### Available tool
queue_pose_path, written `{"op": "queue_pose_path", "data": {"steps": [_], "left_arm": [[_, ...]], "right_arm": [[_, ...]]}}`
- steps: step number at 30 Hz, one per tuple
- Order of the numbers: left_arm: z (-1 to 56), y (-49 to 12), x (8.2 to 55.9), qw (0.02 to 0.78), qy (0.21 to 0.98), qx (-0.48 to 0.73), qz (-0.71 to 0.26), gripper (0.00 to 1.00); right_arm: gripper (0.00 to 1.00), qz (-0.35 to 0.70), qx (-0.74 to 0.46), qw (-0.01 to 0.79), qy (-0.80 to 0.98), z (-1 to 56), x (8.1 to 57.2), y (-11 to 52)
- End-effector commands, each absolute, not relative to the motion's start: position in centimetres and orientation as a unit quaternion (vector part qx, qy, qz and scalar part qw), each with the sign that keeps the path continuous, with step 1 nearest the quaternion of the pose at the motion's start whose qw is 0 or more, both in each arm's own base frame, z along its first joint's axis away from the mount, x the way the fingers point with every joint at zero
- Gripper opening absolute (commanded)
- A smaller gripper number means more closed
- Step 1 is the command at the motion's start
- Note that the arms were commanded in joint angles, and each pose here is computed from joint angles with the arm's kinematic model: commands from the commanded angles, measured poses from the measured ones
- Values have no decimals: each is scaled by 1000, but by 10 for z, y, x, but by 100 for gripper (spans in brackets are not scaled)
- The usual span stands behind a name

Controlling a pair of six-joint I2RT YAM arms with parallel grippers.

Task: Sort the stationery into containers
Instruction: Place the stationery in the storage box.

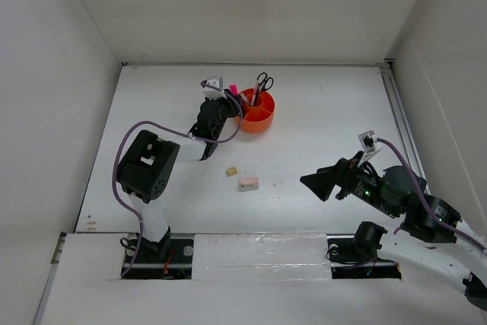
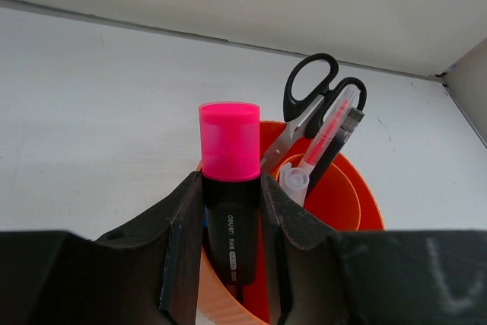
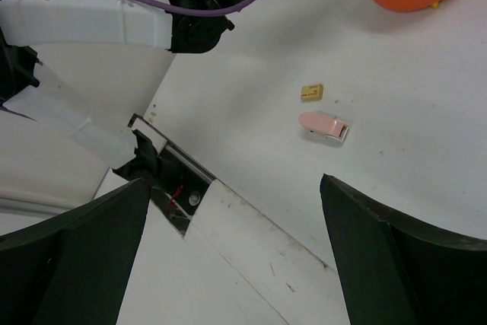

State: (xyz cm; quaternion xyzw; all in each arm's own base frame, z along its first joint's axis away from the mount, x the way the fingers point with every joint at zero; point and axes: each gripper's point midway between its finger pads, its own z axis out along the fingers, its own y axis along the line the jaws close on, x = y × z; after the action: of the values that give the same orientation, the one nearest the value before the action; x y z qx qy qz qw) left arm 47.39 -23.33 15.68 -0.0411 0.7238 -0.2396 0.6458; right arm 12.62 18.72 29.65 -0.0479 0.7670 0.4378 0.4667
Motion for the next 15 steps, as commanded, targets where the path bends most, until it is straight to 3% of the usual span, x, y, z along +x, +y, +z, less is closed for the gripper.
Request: {"op": "queue_pose_path", "data": {"steps": [1, 15], "left_arm": [[173, -234, 471, 660, 704, -45, -259, 0], [168, -239, 465, 650, 707, -40, -274, 2]], "right_arm": [[99, 456, -51, 470, 754, 309, 124, 192], [99, 459, -54, 467, 754, 309, 123, 193]]}}
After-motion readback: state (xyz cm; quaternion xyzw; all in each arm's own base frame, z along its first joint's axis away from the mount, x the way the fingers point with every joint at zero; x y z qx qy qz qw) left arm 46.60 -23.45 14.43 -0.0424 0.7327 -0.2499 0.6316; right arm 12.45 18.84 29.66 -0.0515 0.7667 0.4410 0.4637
